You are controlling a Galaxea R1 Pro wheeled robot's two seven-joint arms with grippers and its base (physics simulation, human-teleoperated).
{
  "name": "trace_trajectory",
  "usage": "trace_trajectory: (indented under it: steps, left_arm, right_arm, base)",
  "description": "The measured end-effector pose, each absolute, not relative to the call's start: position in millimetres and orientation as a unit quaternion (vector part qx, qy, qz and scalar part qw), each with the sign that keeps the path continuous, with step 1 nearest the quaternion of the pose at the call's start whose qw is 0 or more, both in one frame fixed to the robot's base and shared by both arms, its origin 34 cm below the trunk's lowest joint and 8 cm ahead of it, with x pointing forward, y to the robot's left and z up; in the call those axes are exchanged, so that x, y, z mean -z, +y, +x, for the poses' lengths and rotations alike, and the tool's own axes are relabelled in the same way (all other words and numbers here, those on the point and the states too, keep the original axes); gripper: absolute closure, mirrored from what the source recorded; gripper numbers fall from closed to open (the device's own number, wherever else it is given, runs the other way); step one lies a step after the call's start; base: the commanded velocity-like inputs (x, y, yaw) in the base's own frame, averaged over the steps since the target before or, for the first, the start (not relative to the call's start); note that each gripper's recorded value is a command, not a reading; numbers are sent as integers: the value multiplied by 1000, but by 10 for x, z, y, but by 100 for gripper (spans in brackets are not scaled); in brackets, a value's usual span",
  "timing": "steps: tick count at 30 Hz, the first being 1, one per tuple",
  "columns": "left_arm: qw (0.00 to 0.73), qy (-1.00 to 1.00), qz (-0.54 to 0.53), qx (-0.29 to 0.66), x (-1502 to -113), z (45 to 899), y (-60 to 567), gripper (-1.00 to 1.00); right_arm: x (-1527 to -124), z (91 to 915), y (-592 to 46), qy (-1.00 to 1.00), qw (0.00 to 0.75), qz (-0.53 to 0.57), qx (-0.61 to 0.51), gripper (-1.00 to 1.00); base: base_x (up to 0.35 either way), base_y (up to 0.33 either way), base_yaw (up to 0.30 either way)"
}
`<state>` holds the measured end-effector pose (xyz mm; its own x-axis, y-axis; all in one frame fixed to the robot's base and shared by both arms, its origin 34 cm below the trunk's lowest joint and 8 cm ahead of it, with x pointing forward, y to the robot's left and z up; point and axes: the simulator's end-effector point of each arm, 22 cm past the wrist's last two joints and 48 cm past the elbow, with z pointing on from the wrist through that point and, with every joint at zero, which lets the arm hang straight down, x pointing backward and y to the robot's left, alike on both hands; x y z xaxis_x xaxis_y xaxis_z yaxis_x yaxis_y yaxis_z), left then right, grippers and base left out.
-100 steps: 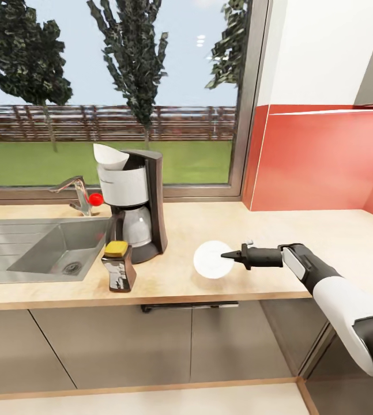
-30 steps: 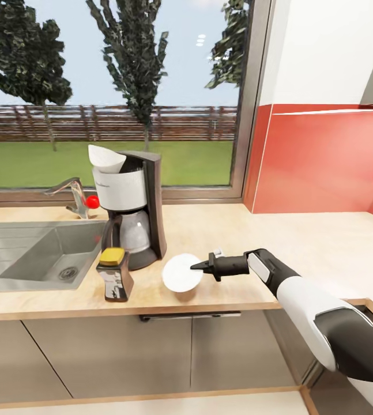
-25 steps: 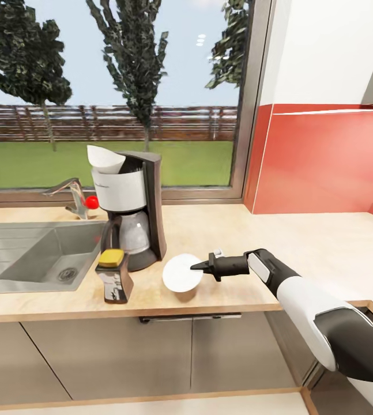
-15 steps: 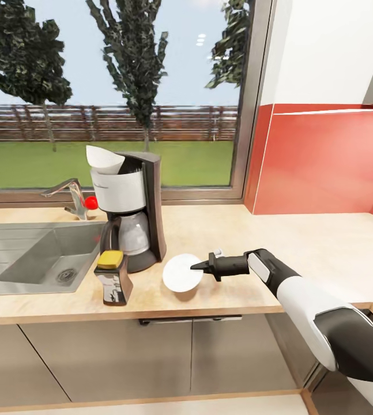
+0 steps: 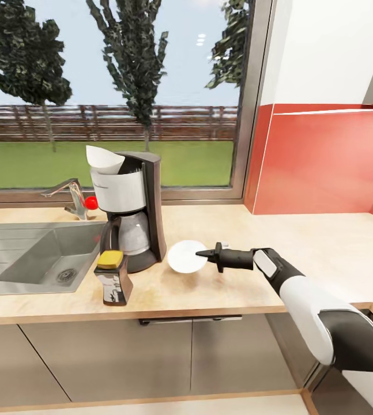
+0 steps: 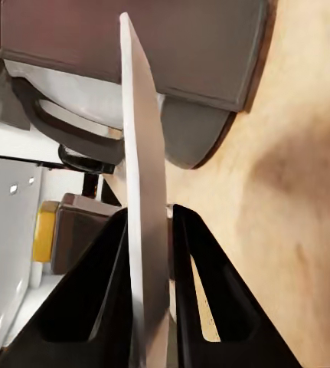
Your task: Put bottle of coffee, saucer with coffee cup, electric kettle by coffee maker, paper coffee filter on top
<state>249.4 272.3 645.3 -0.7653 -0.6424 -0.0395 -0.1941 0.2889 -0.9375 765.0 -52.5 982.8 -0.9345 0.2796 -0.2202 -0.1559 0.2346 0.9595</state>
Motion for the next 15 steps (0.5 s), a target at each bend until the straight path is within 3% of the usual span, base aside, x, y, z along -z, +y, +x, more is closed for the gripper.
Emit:
trace_trajectory:
  steps: [15]
  left_arm:
    - [212, 774, -271, 531, -6454, 2490, 2729, -100]
  right_arm:
    - [-9839, 7593, -236, 765, 165, 33, -621, 100]
  base:
    - [0, 0, 0]
